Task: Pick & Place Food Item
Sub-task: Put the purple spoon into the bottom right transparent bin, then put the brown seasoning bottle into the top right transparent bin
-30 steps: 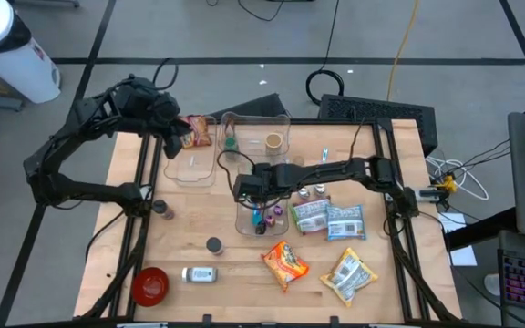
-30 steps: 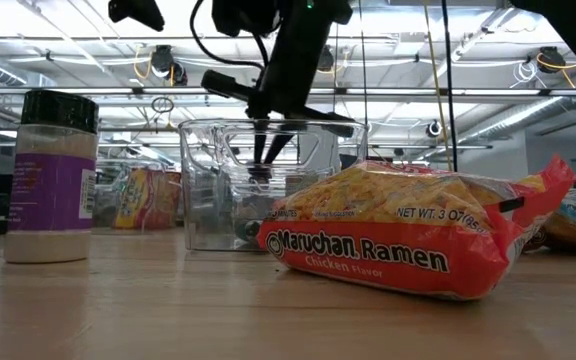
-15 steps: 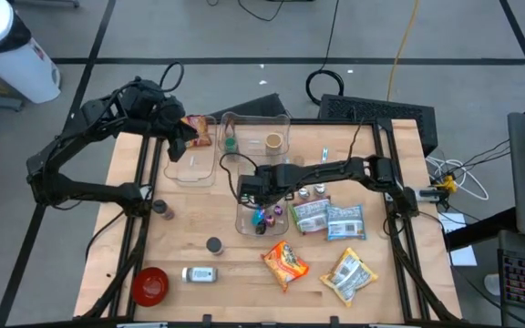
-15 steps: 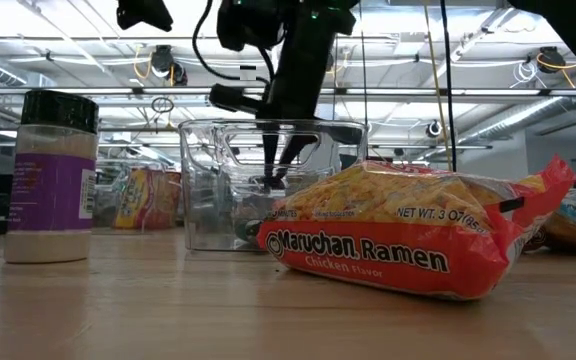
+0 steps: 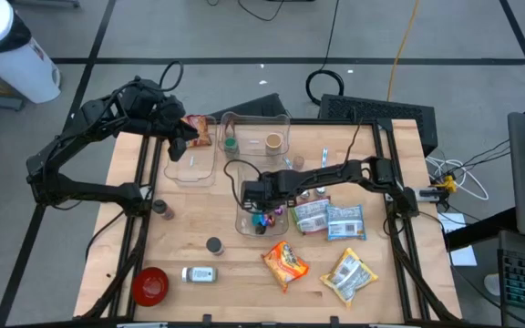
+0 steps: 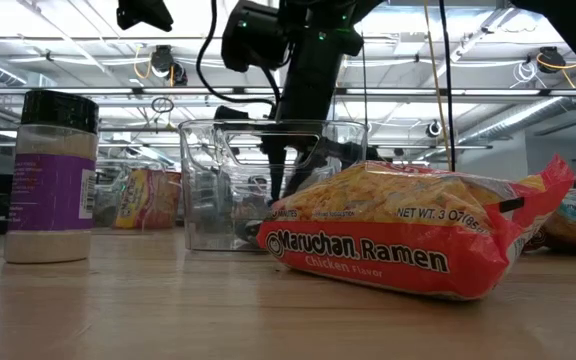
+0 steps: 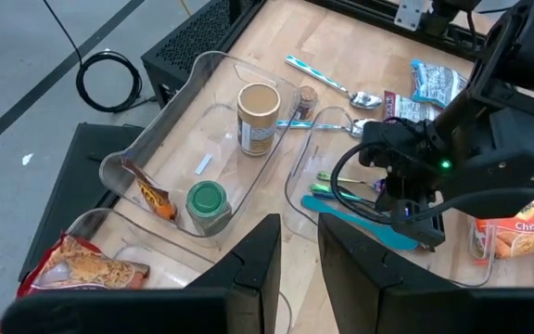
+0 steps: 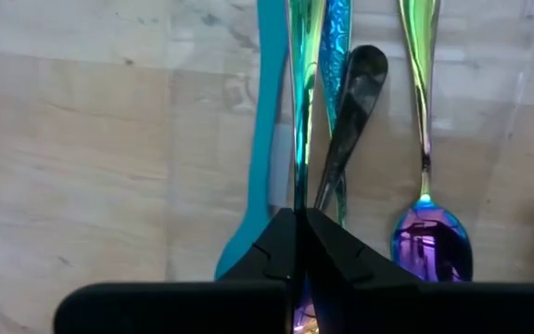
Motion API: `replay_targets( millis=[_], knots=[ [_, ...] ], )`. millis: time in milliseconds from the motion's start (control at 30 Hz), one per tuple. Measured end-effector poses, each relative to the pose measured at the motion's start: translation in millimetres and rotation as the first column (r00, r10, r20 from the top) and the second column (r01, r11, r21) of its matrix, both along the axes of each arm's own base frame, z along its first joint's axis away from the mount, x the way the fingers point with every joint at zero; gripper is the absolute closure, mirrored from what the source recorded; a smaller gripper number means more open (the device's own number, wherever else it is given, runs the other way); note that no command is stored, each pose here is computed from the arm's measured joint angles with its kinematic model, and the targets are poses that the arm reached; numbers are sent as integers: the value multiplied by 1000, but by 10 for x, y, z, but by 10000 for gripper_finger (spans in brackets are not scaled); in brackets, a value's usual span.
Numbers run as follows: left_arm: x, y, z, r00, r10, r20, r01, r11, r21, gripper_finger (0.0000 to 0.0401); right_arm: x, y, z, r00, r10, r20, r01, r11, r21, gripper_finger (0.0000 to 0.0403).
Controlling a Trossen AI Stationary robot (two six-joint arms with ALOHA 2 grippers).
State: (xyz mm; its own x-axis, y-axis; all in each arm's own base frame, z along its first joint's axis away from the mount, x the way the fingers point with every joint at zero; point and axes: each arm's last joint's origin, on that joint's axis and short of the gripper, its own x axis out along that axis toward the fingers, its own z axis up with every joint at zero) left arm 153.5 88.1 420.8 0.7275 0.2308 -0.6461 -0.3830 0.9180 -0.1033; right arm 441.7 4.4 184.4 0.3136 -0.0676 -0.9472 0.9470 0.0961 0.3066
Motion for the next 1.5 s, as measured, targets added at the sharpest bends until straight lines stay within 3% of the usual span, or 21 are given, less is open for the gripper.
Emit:
replay_targets(
  millis=[433, 967, 1333, 1500],
  knots=[
    [0, 0, -1, 1000, 2, 0, -2, 1000, -3, 320, -6, 6, -14, 1000, 19, -5, -19, 1000, 17, 402],
    [0, 0, -2, 1000, 10, 2, -10, 1000, -11, 320, 11, 4, -9, 1000, 19, 14, -19, 1000, 9, 357],
    [-65, -40, 36, 1000, -1, 21, 1, 1000, 13, 320, 73, -41, 107, 992, 41, 115, -34, 998, -60, 356],
    [-146, -127, 155, 985, -68, 158, 71, 997, -13, 320, 181, -74, 312, 955, 80, 284, -17, 975, -220, 356]
  ],
)
